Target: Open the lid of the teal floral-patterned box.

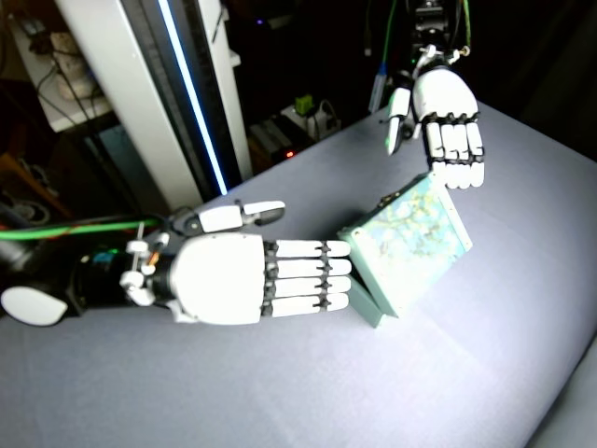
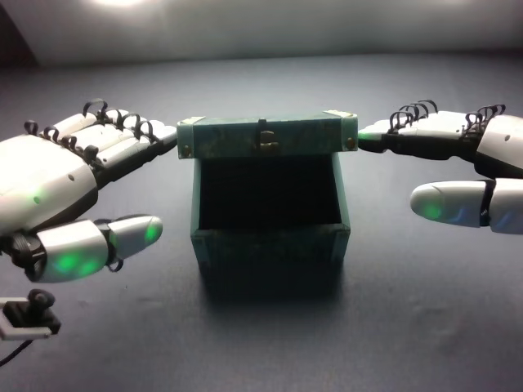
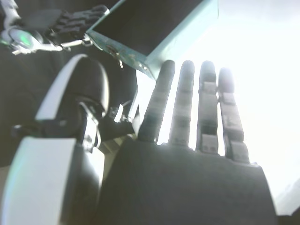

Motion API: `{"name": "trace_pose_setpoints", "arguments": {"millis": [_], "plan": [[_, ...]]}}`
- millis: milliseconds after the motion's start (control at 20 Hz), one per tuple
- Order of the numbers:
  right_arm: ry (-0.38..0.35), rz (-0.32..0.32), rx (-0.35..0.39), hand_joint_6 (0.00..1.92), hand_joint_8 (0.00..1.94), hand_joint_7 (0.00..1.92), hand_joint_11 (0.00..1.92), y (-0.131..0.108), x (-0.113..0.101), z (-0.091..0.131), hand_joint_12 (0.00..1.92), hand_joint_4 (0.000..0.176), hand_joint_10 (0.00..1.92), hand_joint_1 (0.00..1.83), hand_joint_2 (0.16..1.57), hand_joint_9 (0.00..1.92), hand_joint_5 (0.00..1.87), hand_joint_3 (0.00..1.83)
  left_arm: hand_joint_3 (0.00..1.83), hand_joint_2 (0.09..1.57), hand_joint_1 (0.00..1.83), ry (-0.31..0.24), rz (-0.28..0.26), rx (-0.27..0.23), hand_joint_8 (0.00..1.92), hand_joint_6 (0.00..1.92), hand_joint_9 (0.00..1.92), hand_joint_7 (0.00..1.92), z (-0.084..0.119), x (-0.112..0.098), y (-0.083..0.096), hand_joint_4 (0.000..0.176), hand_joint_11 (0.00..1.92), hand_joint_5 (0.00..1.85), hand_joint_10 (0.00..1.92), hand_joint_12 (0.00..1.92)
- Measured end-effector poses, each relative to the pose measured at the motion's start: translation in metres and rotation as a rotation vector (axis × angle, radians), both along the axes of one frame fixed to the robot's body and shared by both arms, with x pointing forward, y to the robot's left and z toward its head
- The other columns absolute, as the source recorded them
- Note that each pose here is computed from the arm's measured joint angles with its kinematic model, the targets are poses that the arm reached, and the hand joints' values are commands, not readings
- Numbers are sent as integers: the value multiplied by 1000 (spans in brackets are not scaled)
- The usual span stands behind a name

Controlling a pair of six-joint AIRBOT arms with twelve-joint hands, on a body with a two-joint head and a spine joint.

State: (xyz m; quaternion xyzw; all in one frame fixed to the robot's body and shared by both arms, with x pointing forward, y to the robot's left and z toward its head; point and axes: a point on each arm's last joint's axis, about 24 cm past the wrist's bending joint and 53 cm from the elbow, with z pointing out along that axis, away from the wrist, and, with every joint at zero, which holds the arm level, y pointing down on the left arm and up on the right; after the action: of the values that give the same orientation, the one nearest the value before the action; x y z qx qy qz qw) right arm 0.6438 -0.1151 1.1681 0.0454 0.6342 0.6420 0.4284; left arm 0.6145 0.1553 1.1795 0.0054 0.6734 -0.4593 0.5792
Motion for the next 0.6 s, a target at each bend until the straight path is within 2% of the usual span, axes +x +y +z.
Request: {"name": "trace_pose_setpoints", "arguments": {"millis": [150, 350, 500, 600], "plan": [[-7, -17, 26, 0, 0, 236, 171, -3, 3, 5, 220, 0, 0, 0, 1351, 232, 239, 9, 0, 1417, 68, -10, 21, -34, 1, 1, 94, 90, 4, 4, -1, 0, 0, 51, 1, 308], [-21, -36, 48, 0, 0, 203, 85, -5, 7, 9, 182, 0, 0, 0, 1354, 159, 232, 6, 0, 1365, 93, -33, 37, -67, 5, 4, 35, 49, 10, 7, 1, 0, 0, 36, 4, 138], [-22, -50, 72, 3, 2, 194, 84, -6, 11, 12, 182, 9, 0, 0, 1340, 139, 231, 0, 0, 1351, 53, -36, 54, -102, 1, 0, 36, 52, 11, 10, 1, 0, 1, 35, 2, 113], [-29, -56, 83, 6, 10, 221, 129, -7, 13, 14, 204, 2, 11, 0, 1366, 169, 242, 9, 6, 1383, 111, -42, 61, -106, 0, 0, 13, 28, 11, 12, 2, 0, 3, 25, 0, 91]]}}
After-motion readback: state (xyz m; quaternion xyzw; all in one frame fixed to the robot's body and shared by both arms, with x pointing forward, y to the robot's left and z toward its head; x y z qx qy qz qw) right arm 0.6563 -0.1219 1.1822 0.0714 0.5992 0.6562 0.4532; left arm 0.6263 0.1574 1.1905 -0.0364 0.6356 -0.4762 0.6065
